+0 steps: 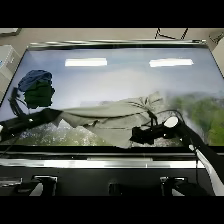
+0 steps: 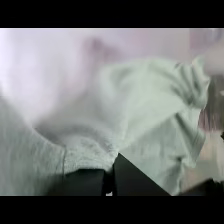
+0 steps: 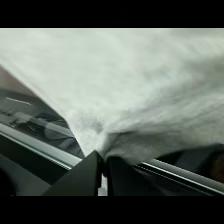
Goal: Fold the clothes and pants, and hang the long-sleeved shirts on hangers.
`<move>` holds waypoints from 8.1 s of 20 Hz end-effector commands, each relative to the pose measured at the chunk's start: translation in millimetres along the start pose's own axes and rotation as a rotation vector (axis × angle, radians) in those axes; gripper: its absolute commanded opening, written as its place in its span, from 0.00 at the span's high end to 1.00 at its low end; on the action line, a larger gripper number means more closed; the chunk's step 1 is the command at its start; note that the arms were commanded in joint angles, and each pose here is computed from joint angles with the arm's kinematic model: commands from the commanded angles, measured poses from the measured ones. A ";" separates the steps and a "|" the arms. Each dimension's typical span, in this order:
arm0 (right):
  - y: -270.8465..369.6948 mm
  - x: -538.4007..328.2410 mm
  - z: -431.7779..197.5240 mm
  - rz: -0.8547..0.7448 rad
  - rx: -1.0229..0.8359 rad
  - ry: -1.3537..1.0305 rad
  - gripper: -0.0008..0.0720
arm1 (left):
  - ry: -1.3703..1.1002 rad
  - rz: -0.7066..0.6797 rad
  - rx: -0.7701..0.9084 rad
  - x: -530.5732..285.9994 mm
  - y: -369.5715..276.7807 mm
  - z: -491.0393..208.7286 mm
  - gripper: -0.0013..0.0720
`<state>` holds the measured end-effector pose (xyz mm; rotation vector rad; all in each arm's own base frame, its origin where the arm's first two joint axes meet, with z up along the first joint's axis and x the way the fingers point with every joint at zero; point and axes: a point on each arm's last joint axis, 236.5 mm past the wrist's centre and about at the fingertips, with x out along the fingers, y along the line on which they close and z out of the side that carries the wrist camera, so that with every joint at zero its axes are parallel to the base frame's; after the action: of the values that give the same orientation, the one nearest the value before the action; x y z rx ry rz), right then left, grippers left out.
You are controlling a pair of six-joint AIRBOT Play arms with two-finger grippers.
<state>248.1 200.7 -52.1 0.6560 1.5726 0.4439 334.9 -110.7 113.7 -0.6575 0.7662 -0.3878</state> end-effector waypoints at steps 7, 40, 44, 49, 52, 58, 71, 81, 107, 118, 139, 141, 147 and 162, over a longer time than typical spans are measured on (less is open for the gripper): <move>219.8 -506.1 21.3 -0.351 -0.641 -1.427 0.93 | -0.871 -0.061 0.289 -261.7 -184.2 227.0 0.95; -93.2 -186.0 169.7 -0.479 0.139 -0.152 0.12 | 0.482 0.378 -0.063 40.9 116.9 -19.8 0.08; -160.1 -195.0 88.7 -0.436 0.334 0.067 0.12 | 0.750 0.413 -0.212 -6.4 149.6 -94.7 0.08; -163.9 -113.6 20.4 -0.281 0.346 0.163 0.05 | 0.866 0.208 -0.308 23.5 119.0 -201.2 0.08; -155.9 -81.9 2.8 -0.176 0.365 0.191 0.03 | 0.879 0.221 -0.306 30.3 119.5 -227.0 0.08; -145.6 -57.7 20.2 -0.094 0.397 0.093 0.07 | 0.857 0.239 -0.297 36.4 120.7 -226.8 0.95; 34.6 -213.8 136.5 -0.180 -0.258 -0.423 0.94 | 0.052 0.189 0.352 -49.1 -46.3 90.3 0.95; 263.8 -567.0 -43.4 -0.165 -0.750 -1.628 0.93 | -1.174 -0.262 0.699 -431.5 -359.4 165.3 0.95; -70.9 -164.5 242.5 -0.334 0.133 -0.475 0.93 | 0.235 0.253 0.099 154.3 69.8 28.1 0.94; -205.2 -246.6 106.5 -0.366 0.453 -0.119 0.28 | 0.741 0.431 -0.256 -19.4 166.1 -79.3 0.25; -228.8 -160.9 91.6 -0.271 0.366 -0.057 0.19 | 0.626 0.269 -0.367 42.9 146.5 -182.5 0.95; -224.1 -155.6 97.1 -0.234 0.358 -0.069 0.19 | 0.610 0.265 -0.355 42.7 144.2 -177.0 0.95; -209.7 -113.2 78.8 -0.150 0.362 0.098 0.21 | 0.584 0.258 -0.334 40.6 139.5 -170.1 0.95; 88.7 -474.3 167.9 -0.331 -0.417 -1.129 0.94 | -0.605 0.113 0.421 -200.5 -131.0 215.9 0.95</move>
<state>441.1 -43.0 145.8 0.4243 1.0160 0.1468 387.7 -30.7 221.1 -0.4888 0.6059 -0.2588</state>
